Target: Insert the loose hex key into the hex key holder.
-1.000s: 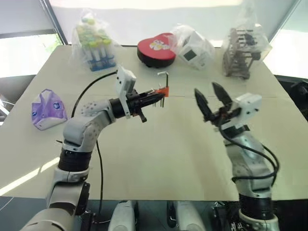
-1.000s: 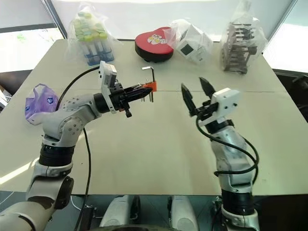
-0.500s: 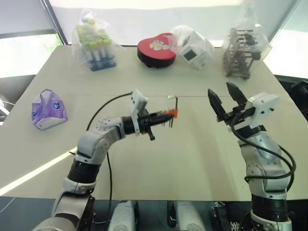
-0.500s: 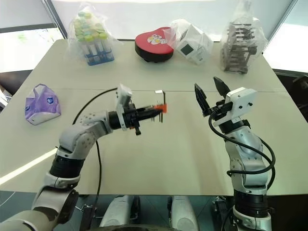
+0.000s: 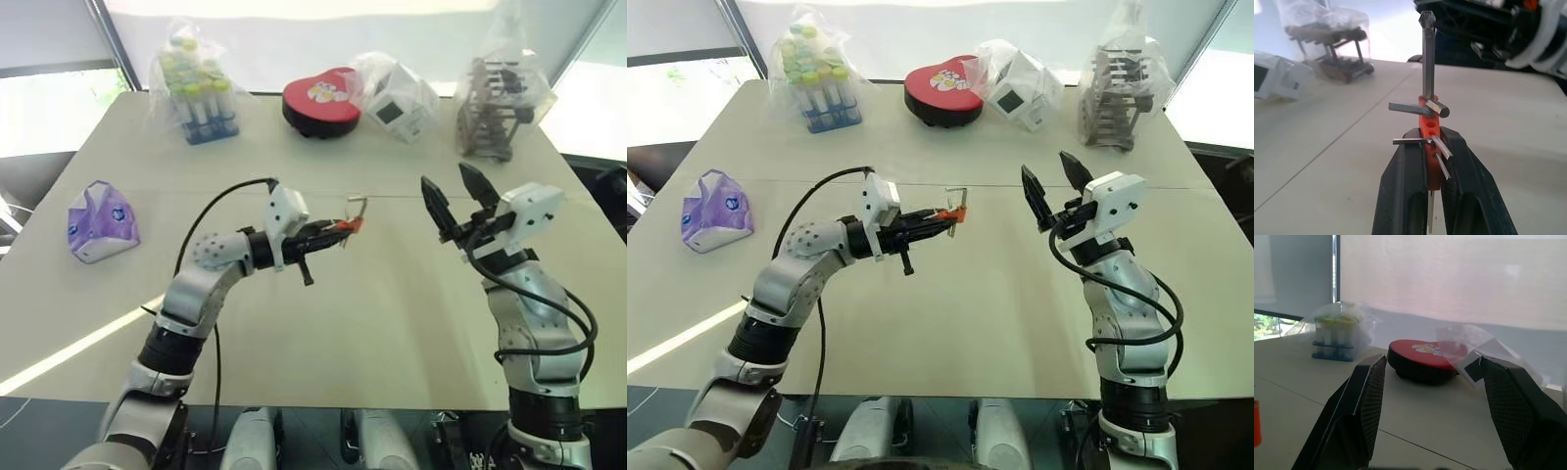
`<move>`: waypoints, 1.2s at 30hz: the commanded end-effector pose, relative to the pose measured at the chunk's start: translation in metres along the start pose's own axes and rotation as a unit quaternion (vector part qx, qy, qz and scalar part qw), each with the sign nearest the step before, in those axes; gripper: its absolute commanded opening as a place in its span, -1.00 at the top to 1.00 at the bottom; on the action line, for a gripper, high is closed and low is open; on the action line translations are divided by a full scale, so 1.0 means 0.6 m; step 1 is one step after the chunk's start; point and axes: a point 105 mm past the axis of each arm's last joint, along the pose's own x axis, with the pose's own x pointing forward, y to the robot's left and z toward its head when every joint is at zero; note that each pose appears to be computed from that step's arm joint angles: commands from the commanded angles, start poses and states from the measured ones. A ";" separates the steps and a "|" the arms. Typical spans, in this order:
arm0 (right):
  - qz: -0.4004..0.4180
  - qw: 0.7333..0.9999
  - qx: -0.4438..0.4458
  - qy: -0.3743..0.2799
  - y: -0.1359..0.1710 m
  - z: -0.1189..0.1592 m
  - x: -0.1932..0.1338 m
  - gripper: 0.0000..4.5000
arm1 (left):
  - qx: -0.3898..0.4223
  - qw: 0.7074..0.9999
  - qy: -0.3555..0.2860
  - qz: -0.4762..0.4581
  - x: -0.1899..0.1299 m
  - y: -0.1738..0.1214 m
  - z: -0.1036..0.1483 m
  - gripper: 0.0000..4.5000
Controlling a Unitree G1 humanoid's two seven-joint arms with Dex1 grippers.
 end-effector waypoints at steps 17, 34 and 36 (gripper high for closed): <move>0.230 0.971 0.062 0.008 0.155 0.049 0.020 -0.38 | 0.002 1.000 -0.024 0.010 0.008 0.009 0.024 1.00; 0.144 0.989 -0.026 0.024 0.092 0.009 0.041 -0.38 | 0.010 0.999 -0.033 0.016 0.005 0.010 0.033 1.00; 0.168 0.985 0.007 0.039 0.095 0.009 0.022 -0.38 | 0.010 0.999 -0.035 0.019 0.004 0.012 0.035 1.00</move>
